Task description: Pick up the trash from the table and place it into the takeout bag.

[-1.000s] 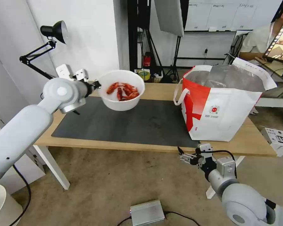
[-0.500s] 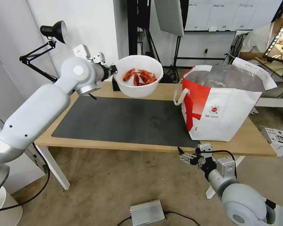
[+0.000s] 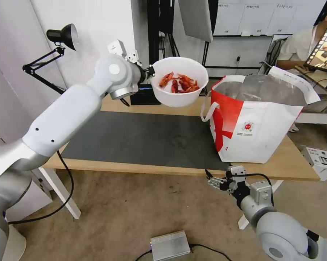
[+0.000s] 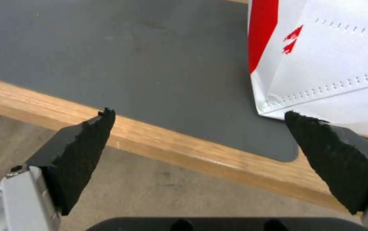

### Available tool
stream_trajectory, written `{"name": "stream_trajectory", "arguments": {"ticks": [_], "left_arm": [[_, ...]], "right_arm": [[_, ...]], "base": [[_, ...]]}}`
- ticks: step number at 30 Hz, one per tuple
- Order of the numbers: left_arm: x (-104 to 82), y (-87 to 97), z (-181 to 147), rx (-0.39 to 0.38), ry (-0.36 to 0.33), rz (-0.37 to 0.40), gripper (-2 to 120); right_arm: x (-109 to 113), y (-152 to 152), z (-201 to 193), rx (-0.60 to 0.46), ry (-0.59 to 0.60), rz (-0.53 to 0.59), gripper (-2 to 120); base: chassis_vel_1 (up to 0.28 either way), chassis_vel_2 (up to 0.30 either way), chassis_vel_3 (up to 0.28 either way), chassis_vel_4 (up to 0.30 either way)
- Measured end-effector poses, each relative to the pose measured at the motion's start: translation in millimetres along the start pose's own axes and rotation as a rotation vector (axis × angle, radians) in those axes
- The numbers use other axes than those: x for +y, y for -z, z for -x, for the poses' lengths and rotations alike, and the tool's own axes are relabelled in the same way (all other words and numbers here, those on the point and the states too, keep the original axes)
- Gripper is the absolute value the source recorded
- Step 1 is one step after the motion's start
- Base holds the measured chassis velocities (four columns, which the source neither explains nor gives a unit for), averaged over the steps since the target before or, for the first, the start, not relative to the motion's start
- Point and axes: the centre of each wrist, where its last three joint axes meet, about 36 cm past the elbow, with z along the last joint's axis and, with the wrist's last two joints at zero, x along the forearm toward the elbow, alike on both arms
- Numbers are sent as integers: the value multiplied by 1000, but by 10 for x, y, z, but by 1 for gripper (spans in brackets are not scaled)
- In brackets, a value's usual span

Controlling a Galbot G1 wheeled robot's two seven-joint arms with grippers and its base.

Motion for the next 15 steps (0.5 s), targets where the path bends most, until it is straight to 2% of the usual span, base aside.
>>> {"name": "stream_trajectory", "arguments": {"ticks": [8, 15], "left_arm": [[-200, 23, 56, 4, -22, 12, 0], [-310, 169, 81, -10, -20, 19, 0]], "right_arm": [[0, 0, 0, 0, 0, 0, 100], [0, 0, 0, 0, 0, 0, 100]], "base": [[0, 0, 0, 0], [0, 0, 0, 0]]}}
